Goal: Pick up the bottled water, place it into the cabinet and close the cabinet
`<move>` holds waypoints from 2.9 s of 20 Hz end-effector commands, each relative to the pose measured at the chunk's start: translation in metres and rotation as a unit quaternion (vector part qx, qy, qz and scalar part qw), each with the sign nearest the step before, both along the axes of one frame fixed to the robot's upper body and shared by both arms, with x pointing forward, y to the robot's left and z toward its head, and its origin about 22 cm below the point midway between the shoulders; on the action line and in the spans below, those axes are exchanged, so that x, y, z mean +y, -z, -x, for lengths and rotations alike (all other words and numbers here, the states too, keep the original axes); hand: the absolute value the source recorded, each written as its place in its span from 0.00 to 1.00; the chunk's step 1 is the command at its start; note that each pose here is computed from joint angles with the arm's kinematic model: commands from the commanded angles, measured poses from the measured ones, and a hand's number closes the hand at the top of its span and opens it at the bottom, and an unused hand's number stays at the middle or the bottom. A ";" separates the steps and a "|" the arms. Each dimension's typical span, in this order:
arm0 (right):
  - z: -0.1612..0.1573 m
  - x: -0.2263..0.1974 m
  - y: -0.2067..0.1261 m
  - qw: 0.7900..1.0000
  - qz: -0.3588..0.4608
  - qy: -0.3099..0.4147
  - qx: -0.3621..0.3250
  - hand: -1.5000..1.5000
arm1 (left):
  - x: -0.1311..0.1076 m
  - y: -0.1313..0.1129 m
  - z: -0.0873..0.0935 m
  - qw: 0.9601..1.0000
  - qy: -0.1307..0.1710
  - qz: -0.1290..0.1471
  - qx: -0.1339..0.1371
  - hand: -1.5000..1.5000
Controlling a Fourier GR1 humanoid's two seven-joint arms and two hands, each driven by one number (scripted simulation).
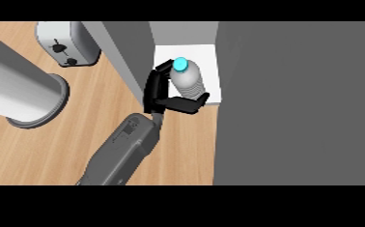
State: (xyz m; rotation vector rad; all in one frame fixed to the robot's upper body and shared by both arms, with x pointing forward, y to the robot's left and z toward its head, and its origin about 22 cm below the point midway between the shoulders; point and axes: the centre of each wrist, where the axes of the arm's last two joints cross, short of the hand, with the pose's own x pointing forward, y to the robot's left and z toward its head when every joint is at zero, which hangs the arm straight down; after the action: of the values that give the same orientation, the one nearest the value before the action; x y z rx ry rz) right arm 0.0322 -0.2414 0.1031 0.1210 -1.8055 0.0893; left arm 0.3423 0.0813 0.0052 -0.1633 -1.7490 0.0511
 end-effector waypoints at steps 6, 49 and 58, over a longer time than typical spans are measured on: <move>-0.002 -0.014 -0.011 0.999 -0.023 -0.016 -0.025 0.00 | -0.016 -0.027 -0.044 0.996 -0.060 -0.046 0.037 1.00; -0.005 -0.015 -0.001 0.997 -0.024 -0.067 -0.027 0.00 | 0.014 -0.056 -0.099 0.987 -0.099 -0.089 -0.086 0.00; -0.003 -0.005 -0.016 0.998 -0.033 -0.046 -0.030 0.00 | 0.000 -0.051 -0.092 0.994 -0.055 -0.060 -0.079 0.00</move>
State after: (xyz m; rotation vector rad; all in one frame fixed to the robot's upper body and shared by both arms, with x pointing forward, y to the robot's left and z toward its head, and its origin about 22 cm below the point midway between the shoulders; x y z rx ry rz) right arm 0.0362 -0.2528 0.0966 0.2356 -1.8236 0.1234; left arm 0.4396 0.0874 0.0624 0.0620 -1.9155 0.0093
